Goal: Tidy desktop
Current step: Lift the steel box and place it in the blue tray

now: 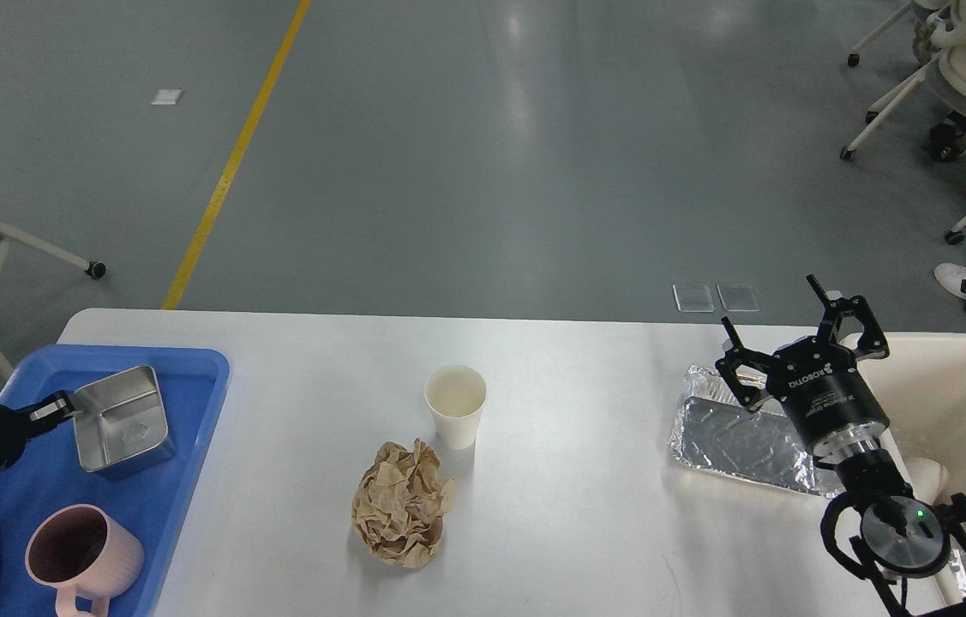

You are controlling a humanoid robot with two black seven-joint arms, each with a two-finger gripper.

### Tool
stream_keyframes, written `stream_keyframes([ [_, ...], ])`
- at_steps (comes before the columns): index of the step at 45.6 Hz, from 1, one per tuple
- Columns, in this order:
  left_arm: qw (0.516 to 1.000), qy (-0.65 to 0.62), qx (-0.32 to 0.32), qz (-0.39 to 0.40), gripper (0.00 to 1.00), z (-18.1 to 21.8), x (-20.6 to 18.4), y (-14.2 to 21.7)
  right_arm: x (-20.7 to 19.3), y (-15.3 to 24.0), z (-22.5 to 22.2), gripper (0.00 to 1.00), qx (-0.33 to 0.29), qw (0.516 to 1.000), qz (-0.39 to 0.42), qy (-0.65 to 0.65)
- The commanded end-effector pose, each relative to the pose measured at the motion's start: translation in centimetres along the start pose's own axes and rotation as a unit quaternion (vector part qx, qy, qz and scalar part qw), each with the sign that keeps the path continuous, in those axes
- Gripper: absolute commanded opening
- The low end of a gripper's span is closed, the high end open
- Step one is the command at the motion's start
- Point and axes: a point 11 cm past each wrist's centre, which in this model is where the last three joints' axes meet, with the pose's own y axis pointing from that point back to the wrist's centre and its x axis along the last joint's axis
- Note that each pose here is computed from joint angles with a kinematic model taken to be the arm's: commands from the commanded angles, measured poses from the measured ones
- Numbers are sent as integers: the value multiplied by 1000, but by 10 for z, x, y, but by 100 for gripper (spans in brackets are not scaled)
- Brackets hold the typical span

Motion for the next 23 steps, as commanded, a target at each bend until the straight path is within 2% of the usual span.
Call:
stream_keyframes([
  [1,998,49,-22,17,93,5,22,9,-1,-1,1,100,0,1000,-1,-1],
  [6,989,123,-65,42,96,16,57,27,-1,-1,1,100,0,1000,-1,-1],
  [14,947,240,-196,83,97,63,110,64,-1,-1,2,100,-1,1000,-2,-1],
  [23,895,310,-312,70,97,107,118,108,0,0,3,100,-10,1000,1,20],
])
